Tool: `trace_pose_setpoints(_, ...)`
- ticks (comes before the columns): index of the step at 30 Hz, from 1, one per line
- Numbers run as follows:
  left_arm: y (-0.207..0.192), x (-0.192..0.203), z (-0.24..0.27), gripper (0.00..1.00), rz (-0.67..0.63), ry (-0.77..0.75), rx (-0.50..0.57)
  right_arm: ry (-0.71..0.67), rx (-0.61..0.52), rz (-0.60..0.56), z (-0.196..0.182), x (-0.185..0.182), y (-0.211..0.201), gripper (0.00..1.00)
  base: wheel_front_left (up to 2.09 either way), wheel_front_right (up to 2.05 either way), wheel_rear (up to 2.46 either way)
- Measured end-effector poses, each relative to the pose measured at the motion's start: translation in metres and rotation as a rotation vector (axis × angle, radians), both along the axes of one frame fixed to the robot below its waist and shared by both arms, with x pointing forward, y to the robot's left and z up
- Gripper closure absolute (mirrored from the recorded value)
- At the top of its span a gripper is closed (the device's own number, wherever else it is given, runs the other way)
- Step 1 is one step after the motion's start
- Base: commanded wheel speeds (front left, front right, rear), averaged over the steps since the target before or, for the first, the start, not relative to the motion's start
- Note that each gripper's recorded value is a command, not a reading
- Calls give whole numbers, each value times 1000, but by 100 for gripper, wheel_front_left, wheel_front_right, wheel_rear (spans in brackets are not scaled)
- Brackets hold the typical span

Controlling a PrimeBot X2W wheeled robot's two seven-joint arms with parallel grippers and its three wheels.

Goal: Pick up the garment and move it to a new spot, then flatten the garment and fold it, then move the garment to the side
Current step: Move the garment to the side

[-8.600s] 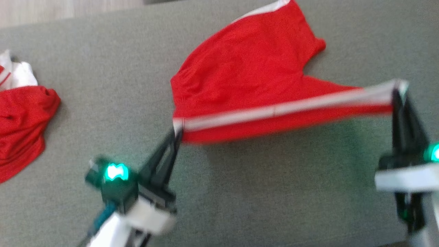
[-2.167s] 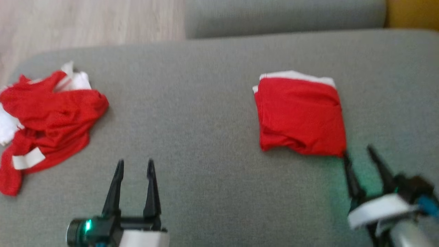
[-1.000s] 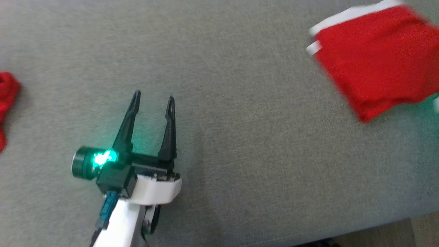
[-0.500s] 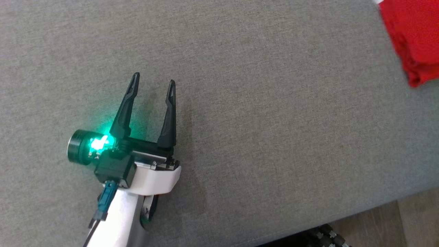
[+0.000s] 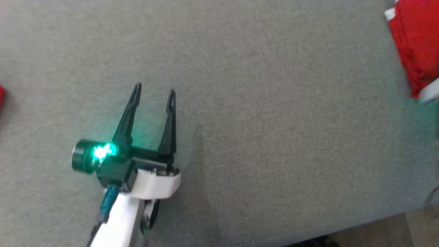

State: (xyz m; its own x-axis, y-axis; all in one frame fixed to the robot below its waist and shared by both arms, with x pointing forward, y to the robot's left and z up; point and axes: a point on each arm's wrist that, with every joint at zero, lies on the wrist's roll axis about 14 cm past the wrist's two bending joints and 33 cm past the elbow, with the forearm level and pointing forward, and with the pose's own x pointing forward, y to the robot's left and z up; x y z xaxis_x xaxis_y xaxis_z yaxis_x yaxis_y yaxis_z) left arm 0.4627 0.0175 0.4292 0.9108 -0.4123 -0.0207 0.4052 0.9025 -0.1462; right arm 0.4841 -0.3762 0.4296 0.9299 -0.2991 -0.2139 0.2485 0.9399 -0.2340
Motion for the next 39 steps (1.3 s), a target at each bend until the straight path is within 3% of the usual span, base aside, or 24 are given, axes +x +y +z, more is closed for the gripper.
trace_pose_setpoints(5,19,-20,16,0,70,5,-4,10,153,192,-22,-23,98,0,0,0,0)
trace_pose_setpoints(16,68,-75,47,0,240,-8,-10,-80,377,487,6,-91,234,0,0,0,0)
trace_pose_setpoints(26,114,-129,63,0,386,-47,2,-229,361,497,51,-124,245,0,0,0,0)
trace_pose_setpoints(39,142,-145,69,0,472,-76,25,-217,345,486,46,-137,246,0,0,0,0)
